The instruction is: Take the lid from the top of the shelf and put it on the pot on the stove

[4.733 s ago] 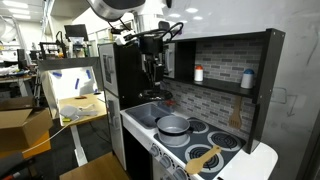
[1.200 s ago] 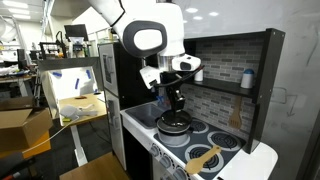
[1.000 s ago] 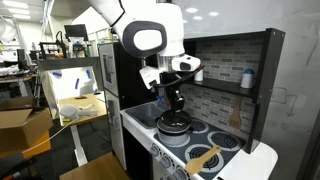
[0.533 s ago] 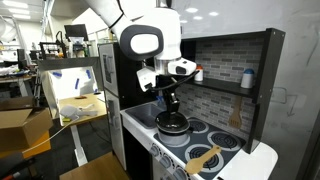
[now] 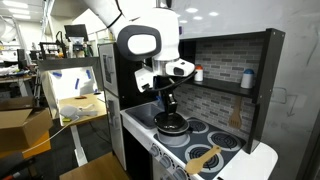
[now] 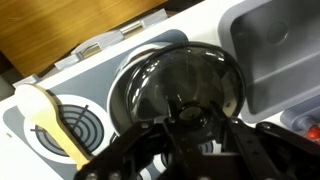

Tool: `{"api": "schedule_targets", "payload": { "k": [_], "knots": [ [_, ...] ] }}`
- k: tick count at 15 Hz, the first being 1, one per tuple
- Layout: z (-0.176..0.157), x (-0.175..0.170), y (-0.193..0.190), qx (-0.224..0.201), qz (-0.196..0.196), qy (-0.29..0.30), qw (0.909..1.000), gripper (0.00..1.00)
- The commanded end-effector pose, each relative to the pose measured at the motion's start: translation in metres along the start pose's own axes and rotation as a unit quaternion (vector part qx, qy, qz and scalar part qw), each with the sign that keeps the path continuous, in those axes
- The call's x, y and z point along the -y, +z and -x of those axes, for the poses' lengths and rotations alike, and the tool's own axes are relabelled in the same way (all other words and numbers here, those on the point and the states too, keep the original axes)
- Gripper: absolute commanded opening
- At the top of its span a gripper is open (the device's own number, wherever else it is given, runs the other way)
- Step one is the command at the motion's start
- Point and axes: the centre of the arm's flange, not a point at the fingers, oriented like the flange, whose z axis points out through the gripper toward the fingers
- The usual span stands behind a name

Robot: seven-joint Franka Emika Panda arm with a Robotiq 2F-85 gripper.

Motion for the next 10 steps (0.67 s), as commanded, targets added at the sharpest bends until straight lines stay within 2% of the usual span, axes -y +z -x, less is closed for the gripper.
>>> {"api": "schedule_targets", "payload": {
  "k": [1,10],
  "knots": [
    [0.007,-0.009,-0.008,0.001,-0.005,0.001,1.0,0.08],
    [0.004,-0.022,-0.014,-0.002,-0.003,0.008,1.0,0.08]
  ]
}}
